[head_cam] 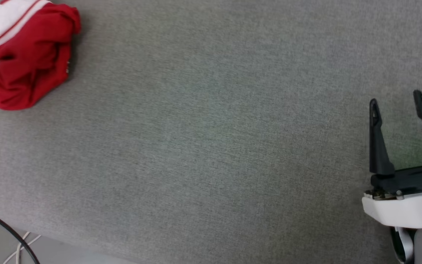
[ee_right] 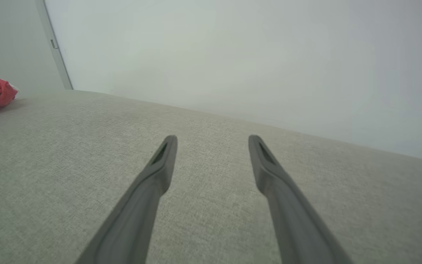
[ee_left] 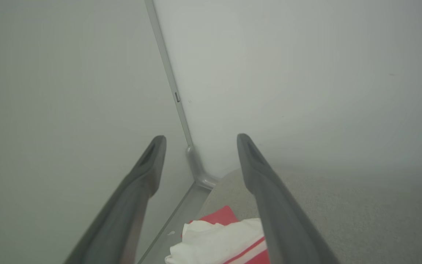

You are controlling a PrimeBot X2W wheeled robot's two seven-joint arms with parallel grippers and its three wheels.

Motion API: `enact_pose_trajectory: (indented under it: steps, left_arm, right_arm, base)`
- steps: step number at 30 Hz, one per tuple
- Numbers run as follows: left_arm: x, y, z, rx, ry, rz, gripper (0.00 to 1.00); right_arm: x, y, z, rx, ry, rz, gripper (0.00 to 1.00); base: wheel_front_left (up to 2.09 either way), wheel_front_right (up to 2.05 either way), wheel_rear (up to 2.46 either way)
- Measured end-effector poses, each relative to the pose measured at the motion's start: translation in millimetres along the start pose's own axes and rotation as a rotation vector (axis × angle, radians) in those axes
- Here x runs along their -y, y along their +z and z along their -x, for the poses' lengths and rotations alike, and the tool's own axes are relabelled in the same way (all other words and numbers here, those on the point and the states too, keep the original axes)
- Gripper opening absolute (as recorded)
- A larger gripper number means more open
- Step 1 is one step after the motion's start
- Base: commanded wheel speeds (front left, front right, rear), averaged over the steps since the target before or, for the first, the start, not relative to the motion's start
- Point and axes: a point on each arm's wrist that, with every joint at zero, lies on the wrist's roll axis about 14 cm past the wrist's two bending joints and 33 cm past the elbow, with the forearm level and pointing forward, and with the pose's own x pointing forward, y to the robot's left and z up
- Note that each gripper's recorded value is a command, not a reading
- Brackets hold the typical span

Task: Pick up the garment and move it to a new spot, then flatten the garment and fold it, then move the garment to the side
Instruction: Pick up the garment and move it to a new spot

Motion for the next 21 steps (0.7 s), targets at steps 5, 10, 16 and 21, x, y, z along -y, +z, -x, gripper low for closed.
enact_pose_trajectory:
  steps: [5,10,16,21]
  left_arm:
    - [15,-45,-15,-0.245,-0.071,-0.003,1.00]
    - [28,-98,-6,-0.533,-0.137,-0.012,1.00]
    - [40,-144,15,-0.798,-0.183,0.040,1.00]
    - [50,-182,40,-1.024,-0.210,0.127,1.00]
  right_arm:
    - [10,-8,-3,0.002,-0.022,0.018,1.00]
    - [15,-14,-5,0.002,-0.031,0.032,1.00]
    - [22,-19,-6,-0.001,-0.045,0.046,1.00]
    - [27,-28,-4,-0.020,-0.055,0.055,1.00]
  base:
    - [0.00,0.00,0.00]
    - [0.00,0.00,0.00]
    - [0.00,0.00,0.00]
    - [0.00,0.00,0.00]
